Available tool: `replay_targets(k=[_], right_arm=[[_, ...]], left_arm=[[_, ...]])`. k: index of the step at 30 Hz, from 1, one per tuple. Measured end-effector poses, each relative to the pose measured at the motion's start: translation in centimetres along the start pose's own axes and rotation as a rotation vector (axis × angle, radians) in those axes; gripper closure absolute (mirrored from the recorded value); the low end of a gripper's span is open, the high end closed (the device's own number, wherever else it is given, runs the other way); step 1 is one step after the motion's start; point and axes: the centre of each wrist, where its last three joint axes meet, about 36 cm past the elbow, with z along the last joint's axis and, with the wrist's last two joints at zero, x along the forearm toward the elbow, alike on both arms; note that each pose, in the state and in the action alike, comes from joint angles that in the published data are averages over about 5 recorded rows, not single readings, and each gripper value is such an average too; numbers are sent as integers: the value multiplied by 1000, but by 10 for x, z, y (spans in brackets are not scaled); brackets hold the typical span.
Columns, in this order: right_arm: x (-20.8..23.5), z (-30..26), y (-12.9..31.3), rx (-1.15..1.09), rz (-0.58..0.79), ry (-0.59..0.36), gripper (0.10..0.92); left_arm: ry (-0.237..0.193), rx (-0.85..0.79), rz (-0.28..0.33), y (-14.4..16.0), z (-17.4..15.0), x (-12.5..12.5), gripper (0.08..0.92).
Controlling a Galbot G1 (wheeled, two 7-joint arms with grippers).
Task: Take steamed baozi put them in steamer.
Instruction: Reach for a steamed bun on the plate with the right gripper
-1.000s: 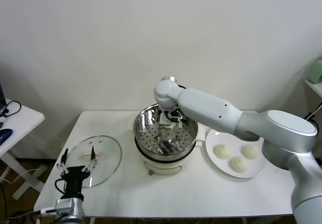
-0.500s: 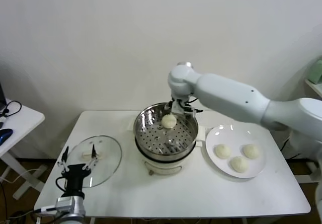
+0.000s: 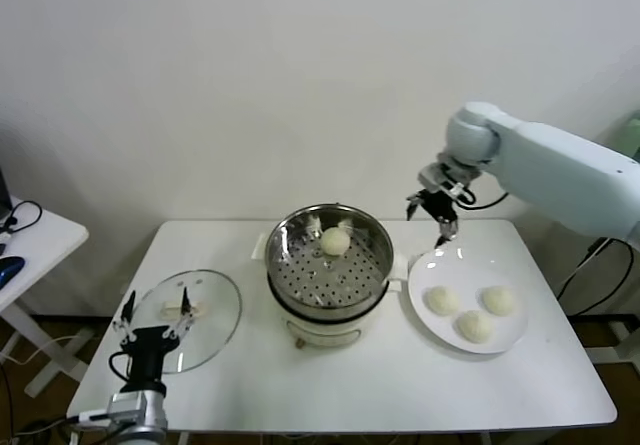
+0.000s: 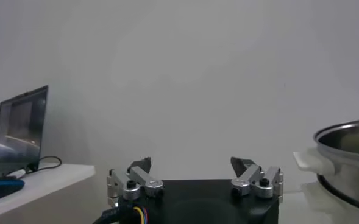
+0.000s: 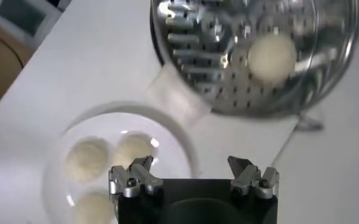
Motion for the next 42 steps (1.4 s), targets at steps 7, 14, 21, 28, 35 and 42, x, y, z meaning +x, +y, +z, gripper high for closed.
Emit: replay_targets(k=[7,14,21,28,35,42], right_arm=[[-47,37,23,-123,-23,-15,200],[-102,51,42,-189,-42,-28,200],[-141,52,51,-220,-60,-39,200],[-160,49,49,-232,-68,-40,200],[-173,45,49,-237,-81,-42,200],[-179,45,48,-243,-88,-37,200]], left_arm=[[2,-10,-10,3,0,3,177],[14,-17,-13,2,3,6,177],[25,-25,-15,3,7,6,177],[35,-28,-17,3,11,6,177],[41,-27,-18,3,13,6,177],[41,-26,-18,2,14,4,177]])
